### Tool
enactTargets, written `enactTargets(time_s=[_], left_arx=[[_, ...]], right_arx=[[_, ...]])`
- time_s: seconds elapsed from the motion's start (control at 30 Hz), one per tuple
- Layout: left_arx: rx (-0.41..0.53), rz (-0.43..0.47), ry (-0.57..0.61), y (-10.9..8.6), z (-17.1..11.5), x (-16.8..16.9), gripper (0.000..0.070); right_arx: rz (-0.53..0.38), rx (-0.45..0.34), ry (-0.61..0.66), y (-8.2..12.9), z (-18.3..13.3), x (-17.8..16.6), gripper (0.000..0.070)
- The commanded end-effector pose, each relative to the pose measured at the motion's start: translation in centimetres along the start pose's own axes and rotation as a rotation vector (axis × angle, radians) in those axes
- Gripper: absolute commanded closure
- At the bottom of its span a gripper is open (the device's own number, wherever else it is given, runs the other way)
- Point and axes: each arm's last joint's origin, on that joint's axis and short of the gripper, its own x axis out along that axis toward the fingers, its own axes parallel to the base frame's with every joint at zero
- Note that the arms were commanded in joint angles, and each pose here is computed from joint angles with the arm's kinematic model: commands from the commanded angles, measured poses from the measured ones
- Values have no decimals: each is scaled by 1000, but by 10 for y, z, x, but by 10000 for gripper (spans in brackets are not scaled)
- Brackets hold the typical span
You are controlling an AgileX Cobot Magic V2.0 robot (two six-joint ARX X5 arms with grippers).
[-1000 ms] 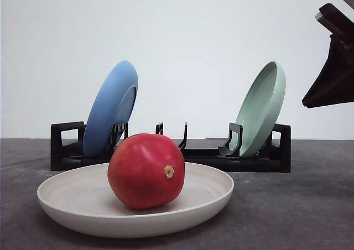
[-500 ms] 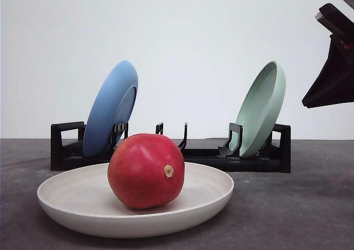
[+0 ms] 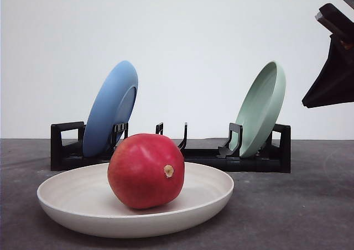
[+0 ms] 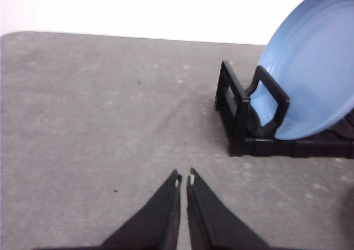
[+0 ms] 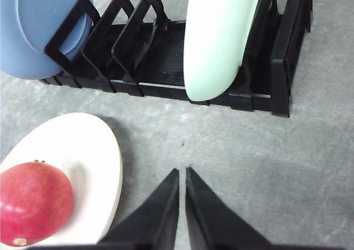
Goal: Place pomegranate in white plate
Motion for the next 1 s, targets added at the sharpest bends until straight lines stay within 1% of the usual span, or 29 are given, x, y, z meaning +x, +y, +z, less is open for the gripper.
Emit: enactTargets(time_s=[0.0,0.1,0.8,0.87,0.97], left_arx=[[0,13,12,1,-4,1,700],[13,27,12,1,-4,1,700],[7,26,11,1,-4,1,700],[7,26,11,1,-4,1,700],[7,26,11,1,-4,1,700]], right_arx=[[5,5,-1,1,0,1,686],[5,4,-4,1,0,1,686],[21,-18,-55,2,6,1,686],[13,-72,-57,2,6,1,686],[12,-106,-61,3,6,0,685]])
